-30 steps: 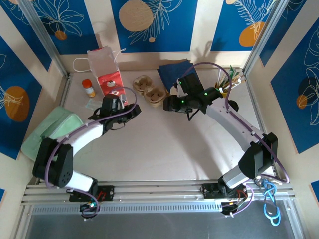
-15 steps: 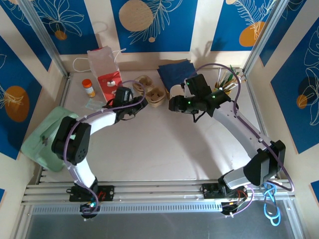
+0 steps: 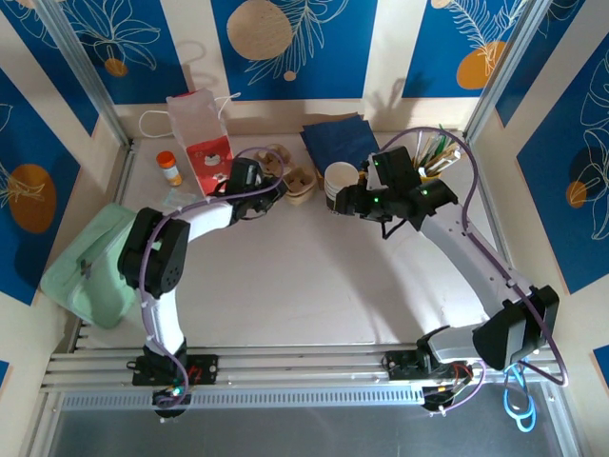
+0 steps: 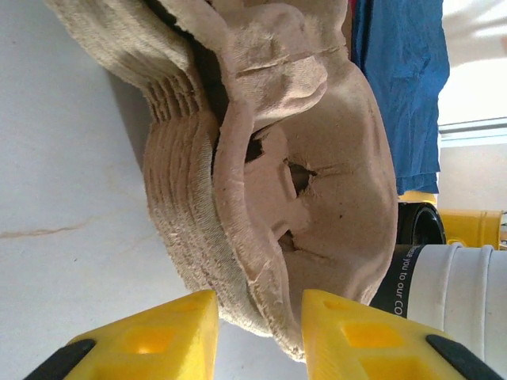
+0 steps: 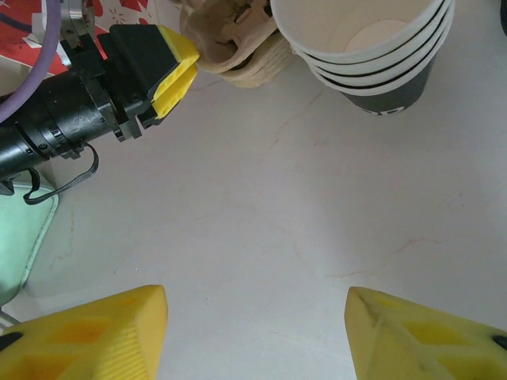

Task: Pack the takeout coffee

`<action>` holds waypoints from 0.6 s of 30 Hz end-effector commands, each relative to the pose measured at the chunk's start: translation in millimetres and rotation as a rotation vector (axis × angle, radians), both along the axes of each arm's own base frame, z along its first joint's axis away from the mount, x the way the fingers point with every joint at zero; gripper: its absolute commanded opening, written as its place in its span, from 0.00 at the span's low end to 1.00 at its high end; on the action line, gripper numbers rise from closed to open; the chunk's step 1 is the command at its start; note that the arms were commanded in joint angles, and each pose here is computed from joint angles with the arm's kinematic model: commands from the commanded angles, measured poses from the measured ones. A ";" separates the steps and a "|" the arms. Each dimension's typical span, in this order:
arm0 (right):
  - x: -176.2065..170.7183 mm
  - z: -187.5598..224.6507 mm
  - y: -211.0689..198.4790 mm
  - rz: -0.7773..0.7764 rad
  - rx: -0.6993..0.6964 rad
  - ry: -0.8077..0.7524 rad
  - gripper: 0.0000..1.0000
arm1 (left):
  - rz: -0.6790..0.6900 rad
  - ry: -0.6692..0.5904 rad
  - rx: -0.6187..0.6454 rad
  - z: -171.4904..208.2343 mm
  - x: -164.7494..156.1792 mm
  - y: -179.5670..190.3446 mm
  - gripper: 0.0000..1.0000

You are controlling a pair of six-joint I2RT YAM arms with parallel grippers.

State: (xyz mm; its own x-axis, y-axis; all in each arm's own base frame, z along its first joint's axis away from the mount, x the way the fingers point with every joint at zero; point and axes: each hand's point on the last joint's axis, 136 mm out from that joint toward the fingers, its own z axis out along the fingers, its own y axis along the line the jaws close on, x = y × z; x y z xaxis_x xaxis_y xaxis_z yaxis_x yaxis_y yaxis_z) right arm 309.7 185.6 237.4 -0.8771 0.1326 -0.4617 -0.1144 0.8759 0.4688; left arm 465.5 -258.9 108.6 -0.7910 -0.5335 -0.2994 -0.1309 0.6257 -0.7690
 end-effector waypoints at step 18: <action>-9.4 6.0 -14.2 -0.001 0.059 -0.005 0.61 | 0.040 -0.051 -0.054 14.5 22.2 -14.1 0.28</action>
State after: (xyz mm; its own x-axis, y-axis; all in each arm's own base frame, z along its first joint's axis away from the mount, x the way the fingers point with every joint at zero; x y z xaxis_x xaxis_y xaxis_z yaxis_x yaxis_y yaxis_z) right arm 305.0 169.4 238.4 -0.8753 0.1723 -0.4519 -0.0890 0.8610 0.5007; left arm 479.9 -268.0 111.9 -0.7733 -0.5631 -0.2913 -0.1380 0.5979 -0.7896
